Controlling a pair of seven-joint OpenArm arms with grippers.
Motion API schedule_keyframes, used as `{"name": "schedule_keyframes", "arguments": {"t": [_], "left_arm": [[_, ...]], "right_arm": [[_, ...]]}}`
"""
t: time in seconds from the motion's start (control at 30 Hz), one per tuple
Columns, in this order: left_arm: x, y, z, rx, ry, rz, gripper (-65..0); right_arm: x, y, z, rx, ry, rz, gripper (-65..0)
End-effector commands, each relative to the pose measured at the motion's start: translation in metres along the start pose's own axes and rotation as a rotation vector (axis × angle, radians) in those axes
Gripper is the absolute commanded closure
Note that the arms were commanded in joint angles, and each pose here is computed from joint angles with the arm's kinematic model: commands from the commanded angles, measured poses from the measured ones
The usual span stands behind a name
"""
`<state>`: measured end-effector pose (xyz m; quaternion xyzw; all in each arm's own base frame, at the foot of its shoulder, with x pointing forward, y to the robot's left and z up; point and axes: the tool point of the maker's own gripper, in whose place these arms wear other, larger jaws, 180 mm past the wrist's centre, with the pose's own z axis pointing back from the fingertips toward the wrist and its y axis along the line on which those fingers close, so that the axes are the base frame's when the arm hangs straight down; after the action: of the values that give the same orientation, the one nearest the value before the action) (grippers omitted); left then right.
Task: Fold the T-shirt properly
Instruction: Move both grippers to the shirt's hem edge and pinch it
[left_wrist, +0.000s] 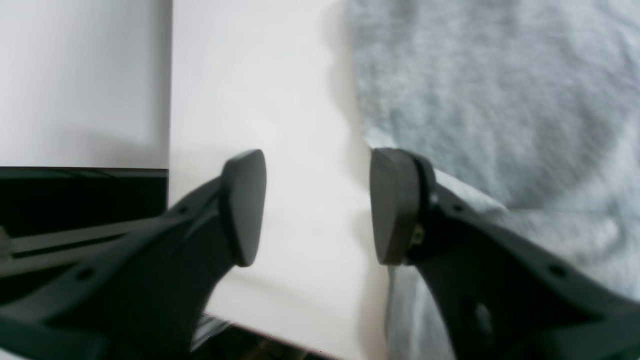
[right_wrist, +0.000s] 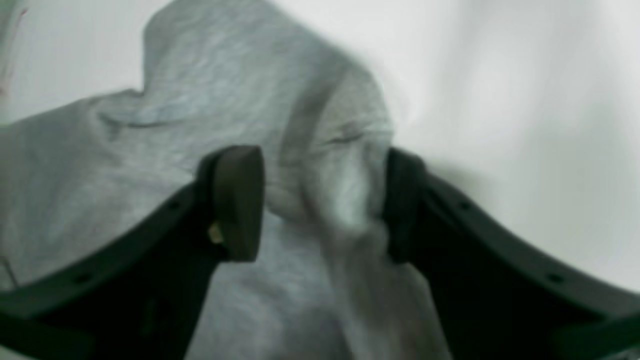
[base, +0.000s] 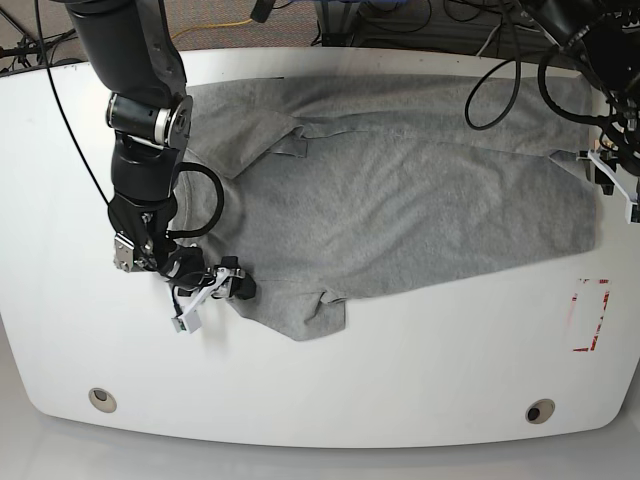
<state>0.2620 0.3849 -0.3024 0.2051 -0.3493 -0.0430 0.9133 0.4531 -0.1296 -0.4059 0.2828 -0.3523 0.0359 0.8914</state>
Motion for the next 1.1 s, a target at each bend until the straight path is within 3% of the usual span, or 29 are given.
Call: {"name": "schedule_keyframes", "arguments": {"t": [0.0,0.17,0.27,0.37,0.43,0.7,1.07], "left_arm": [[0.019,0.015,-0.009,0.005,-0.045,0.028,-37.6],[0.034,0.031,-0.030,-0.001,-0.048,0.113,-42.1],[0.034,0.040,-0.048,0.000,-0.024,0.218,-45.7],[0.036,0.042,-0.069,-0.036,-0.001,0.296,-47.9],[0.039,0.038,-0.079,-0.063,-0.013,0.326,-47.9],[0.049,0.003,-0.108,-0.169,-0.043,0.346,-47.9],[0.051,-0.030,-0.137,-0.227,-0.028,0.412,-48.5]], "right_arm": [[0.018,0.008,-0.001,0.015,-0.029,0.021,-32.7],[0.019,0.012,-0.003,0.023,-0.032,0.020,-31.4],[0.019,0.014,-0.004,0.026,-0.031,0.020,-20.6],[0.018,0.020,-0.008,0.038,-0.031,0.018,-4.0],[0.018,0.021,-0.008,0.040,-0.031,0.018,-0.2],[0.016,0.019,-0.008,0.038,-0.028,0.016,-0.2],[0.014,0.018,-0.008,0.037,-0.025,0.014,0.0]]}}
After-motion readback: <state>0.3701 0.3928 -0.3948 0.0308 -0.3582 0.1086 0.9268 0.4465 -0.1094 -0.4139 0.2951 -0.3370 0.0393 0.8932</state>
